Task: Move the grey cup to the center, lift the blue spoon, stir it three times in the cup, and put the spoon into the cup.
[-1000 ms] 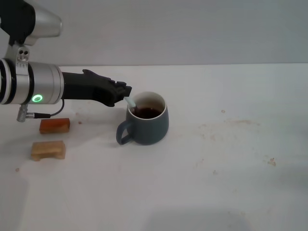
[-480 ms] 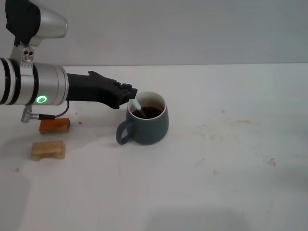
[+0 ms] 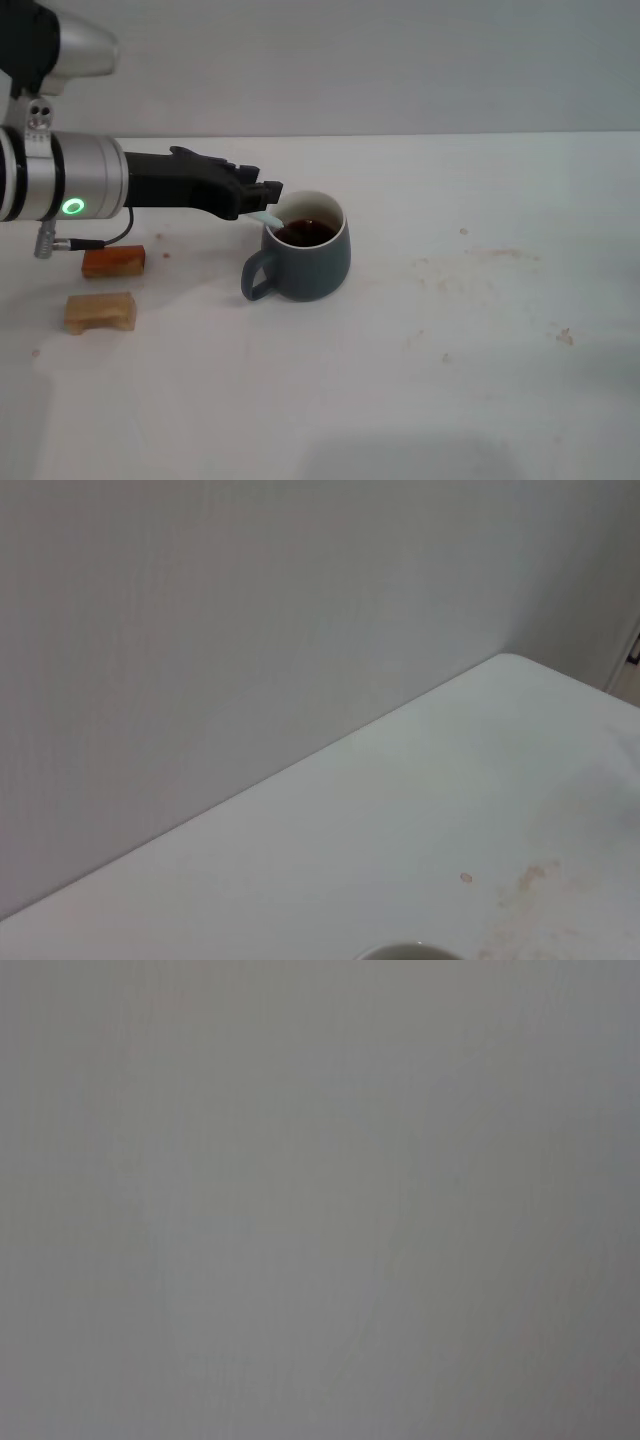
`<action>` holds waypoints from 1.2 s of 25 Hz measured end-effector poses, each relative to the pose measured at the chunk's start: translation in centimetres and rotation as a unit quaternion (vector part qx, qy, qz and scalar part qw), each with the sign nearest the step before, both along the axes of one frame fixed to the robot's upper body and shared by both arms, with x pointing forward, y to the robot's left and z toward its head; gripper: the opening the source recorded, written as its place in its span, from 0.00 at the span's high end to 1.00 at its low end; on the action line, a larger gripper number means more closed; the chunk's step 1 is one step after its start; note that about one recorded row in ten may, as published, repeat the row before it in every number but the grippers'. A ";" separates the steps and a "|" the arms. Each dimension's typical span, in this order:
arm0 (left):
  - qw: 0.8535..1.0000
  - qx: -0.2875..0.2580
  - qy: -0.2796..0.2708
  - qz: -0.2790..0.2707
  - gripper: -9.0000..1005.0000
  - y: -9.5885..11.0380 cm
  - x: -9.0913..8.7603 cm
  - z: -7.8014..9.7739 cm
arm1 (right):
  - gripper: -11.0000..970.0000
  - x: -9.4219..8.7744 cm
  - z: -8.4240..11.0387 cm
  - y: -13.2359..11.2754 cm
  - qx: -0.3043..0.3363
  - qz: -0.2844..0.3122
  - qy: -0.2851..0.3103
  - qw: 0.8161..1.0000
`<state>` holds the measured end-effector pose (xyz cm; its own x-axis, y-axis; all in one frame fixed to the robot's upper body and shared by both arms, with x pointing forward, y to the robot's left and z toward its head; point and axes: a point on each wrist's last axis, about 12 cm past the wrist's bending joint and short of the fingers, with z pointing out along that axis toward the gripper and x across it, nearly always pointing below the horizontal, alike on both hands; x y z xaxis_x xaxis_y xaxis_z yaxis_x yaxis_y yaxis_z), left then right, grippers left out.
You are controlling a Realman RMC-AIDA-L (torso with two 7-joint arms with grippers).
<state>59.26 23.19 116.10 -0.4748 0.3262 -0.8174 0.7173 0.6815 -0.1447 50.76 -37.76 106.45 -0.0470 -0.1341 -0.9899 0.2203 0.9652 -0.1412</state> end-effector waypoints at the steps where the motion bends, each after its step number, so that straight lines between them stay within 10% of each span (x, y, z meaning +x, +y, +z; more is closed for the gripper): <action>1: 1.000 -0.002 0.000 0.002 0.73 0.1 0.0 0.0 | 0.95 0.0 0.0 0.0 0.000 0.000 0.000 1.000; 6: 1.000 -0.016 -0.003 0.018 0.47 0.9 -0.1 0.0 | 0.95 0.0 0.0 0.0 0.000 0.000 0.000 1.000; 17: 0.985 -0.068 -0.098 0.121 0.44 4.9 0.3 0.3 | 0.95 -0.5 -0.1 -1.3 0.015 -0.030 -0.006 0.999; 30: 0.891 -0.104 -0.273 0.347 0.44 16.4 -1.8 -3.9 | 0.95 -4.2 -1.4 -6.5 0.024 -0.157 -0.055 0.986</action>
